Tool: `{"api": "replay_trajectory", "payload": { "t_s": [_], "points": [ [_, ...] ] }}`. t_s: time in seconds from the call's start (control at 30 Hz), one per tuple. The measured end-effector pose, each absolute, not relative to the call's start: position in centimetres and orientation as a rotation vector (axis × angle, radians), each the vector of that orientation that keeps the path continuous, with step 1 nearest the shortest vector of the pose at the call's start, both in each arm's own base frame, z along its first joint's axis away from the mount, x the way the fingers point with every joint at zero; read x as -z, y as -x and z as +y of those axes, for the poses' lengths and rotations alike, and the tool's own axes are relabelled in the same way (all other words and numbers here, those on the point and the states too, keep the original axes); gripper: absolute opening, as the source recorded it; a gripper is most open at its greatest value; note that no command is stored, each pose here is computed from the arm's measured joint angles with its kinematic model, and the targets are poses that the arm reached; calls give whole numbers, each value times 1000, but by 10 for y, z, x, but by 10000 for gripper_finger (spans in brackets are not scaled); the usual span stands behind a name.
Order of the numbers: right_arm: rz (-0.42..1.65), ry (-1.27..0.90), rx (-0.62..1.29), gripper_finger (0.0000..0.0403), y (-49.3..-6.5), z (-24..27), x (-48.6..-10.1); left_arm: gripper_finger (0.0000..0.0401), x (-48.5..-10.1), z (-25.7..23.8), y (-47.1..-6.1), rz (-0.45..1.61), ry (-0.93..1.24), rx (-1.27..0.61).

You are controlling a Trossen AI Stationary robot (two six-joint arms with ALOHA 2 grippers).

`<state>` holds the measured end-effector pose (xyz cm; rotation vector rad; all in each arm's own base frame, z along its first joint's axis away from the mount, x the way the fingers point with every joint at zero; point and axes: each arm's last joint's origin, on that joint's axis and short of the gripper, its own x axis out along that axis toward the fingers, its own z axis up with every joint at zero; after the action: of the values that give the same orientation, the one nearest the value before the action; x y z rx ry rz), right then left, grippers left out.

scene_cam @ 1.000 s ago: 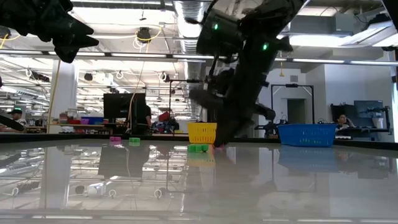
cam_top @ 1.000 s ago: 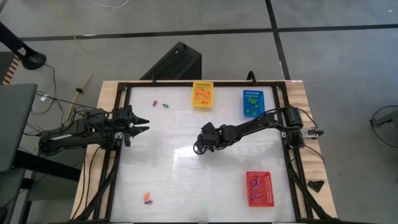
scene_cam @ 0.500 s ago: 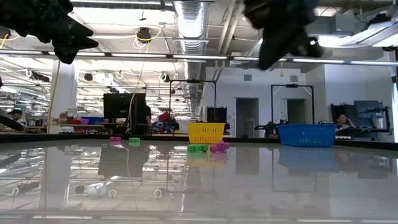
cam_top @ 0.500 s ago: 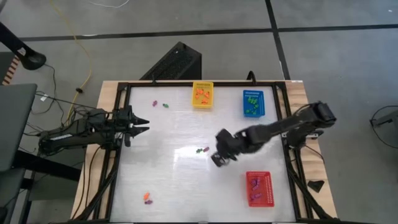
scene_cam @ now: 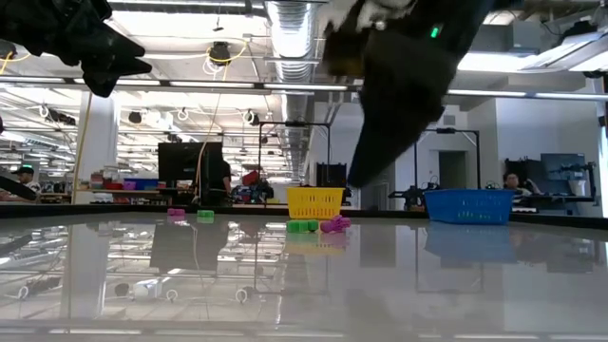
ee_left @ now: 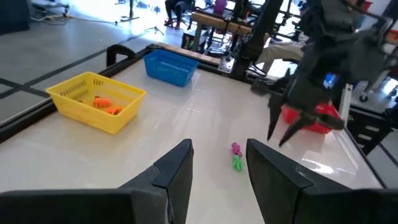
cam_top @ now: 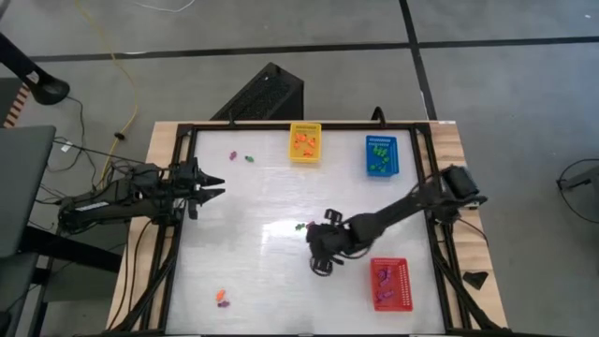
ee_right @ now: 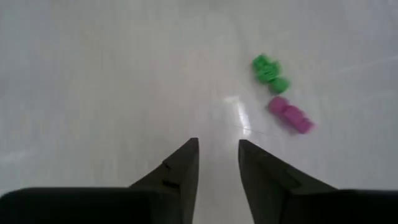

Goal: Sort Halloween decoration
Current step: Put the violet skeleton toy into the red bin

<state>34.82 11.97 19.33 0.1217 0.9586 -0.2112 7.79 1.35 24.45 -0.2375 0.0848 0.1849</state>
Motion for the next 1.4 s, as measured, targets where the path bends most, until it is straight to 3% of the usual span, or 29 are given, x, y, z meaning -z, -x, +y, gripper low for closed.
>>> {"api": "replay_trajectory", "payload": {
  "t_s": [0.27, 0.7, 0.9, 1.13, 1.27, 1.4],
  "points": [
    [990, -51, 68, 181, -367, 81, -186, 138, -244, 14, -78, 87, 230, -206],
    [1004, 125, -61, 180, -378, 36, -180, 138, -244, 15, -78, 89, 207, -246],
    [1013, 108, -114, 180, -378, 30, -179, 138, -244, 15, -78, 90, 196, -245],
    [1078, 153, -168, 179, -385, 27, -148, 138, -244, 15, -78, 91, 197, -245],
    [1103, 171, -181, 165, -385, 28, -142, 138, -243, 15, -78, 93, 198, -244],
    [1106, 172, -179, 122, -382, 27, -148, 138, -244, 15, -78, 93, 191, -243]
  ]
}}
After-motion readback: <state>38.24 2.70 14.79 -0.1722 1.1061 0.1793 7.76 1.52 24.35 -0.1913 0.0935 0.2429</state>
